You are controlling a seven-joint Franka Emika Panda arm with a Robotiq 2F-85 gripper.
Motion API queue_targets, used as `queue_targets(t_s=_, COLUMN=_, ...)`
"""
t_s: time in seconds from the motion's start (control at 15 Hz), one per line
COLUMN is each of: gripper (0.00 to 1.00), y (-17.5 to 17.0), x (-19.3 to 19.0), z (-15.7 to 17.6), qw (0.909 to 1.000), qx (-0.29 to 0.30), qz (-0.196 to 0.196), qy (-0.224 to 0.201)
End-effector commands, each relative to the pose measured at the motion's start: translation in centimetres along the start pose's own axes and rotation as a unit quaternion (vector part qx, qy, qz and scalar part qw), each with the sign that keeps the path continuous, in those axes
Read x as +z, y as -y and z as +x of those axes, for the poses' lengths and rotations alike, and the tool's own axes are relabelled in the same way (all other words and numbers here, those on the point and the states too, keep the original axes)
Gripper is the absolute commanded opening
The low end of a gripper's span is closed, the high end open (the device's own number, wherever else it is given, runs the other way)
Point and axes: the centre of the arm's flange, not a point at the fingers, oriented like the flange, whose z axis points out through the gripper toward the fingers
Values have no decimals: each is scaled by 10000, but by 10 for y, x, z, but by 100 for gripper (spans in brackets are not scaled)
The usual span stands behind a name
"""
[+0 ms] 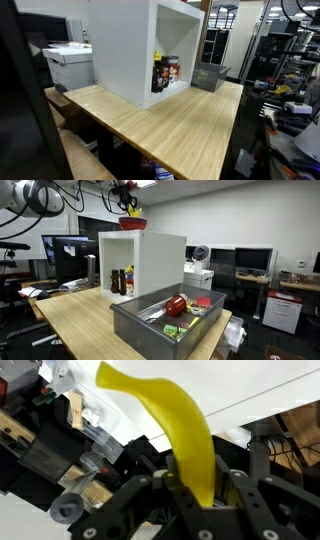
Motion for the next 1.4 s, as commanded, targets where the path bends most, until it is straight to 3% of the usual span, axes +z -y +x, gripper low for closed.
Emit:
queue_targets(t_s=0.0, gripper=12, y=45, x=1, z=-60, qw=9995, qx=-120, qz=258, qy=-135)
queue_targets(t_s=0.27, gripper=12, y=38, x=6, z=-65, qw=9990, qx=-375, qz=259, qy=-11)
queue_targets(t_s=0.33, gripper=37, y=3, x=7, z=1, qw=9998, qx=-134, qz=129, qy=-20)
queue_targets(t_s=0.87, gripper=37, y=1, x=9, z=-1, qw=9997, qx=-207, qz=130, qy=3)
queue_targets(t_s=0.93, gripper=12, y=-2, x=11, z=3, qw=9998, qx=-151, qz=69, qy=66)
queue_targets(t_s=1.33, gripper=12, y=46, x=4, z=16, qw=9950, qx=-476, qz=-700, qy=527)
